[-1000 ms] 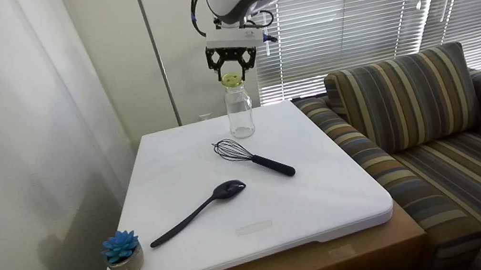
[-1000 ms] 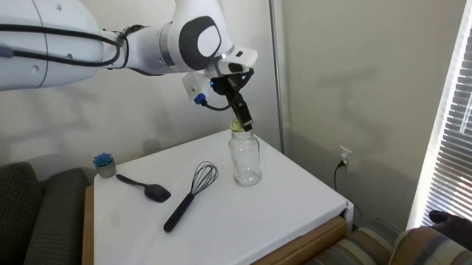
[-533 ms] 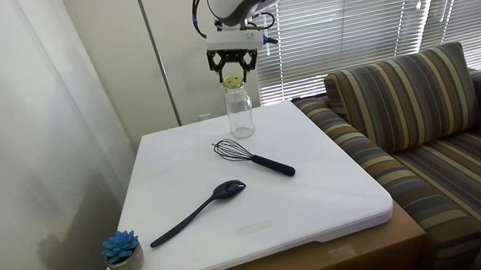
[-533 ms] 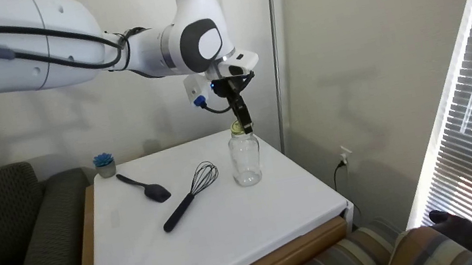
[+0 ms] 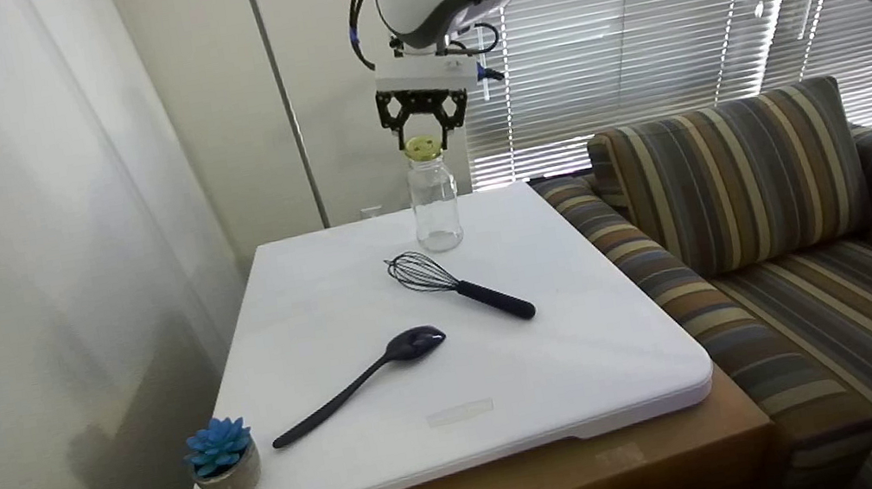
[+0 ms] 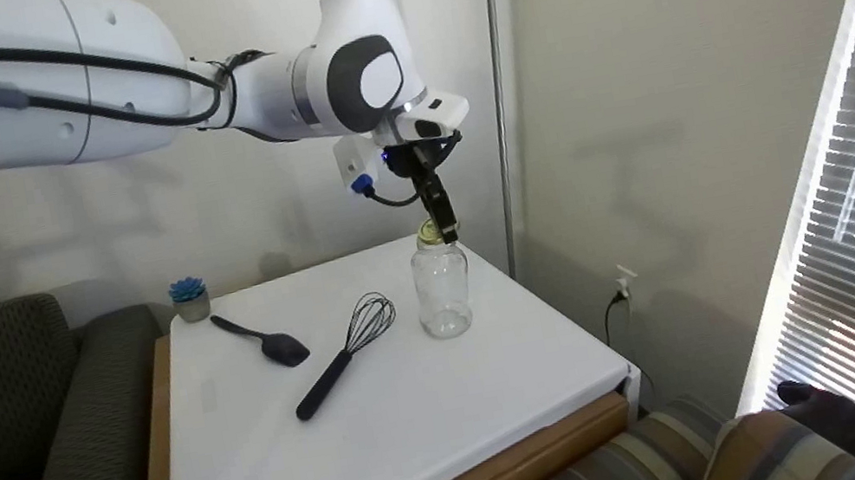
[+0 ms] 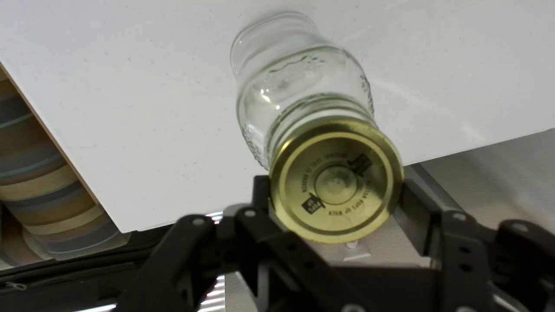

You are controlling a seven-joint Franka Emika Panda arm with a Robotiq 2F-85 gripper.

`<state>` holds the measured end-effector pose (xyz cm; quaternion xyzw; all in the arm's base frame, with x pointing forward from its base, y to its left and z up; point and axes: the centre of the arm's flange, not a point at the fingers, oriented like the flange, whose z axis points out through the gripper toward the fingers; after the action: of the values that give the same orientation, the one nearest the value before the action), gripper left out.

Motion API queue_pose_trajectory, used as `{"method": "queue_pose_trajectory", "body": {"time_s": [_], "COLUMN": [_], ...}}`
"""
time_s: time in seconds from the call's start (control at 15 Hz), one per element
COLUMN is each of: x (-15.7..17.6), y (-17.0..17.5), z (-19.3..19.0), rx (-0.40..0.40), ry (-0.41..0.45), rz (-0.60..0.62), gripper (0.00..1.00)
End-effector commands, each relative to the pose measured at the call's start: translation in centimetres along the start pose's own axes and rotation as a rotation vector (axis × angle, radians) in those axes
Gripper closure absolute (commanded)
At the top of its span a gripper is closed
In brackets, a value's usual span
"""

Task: Place the lid on the jar

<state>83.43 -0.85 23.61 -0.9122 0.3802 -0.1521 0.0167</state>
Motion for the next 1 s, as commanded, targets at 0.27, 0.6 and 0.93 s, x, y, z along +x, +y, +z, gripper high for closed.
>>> {"method": "queue_pose_trajectory", "body": {"time_s": [0.27,0.6,0.93], "x": [5.27,5.38,5.39], "y": [-4.55,-4.59,-4.77], "z": [2.79,2.51,2.15], "rx": [-0.008,-0.002,-0.004], "ry": [-0.003,0.000,-0.005], "rz": [0.013,0.022,0.010], "gripper": [0.53,0.53,0.53]}}
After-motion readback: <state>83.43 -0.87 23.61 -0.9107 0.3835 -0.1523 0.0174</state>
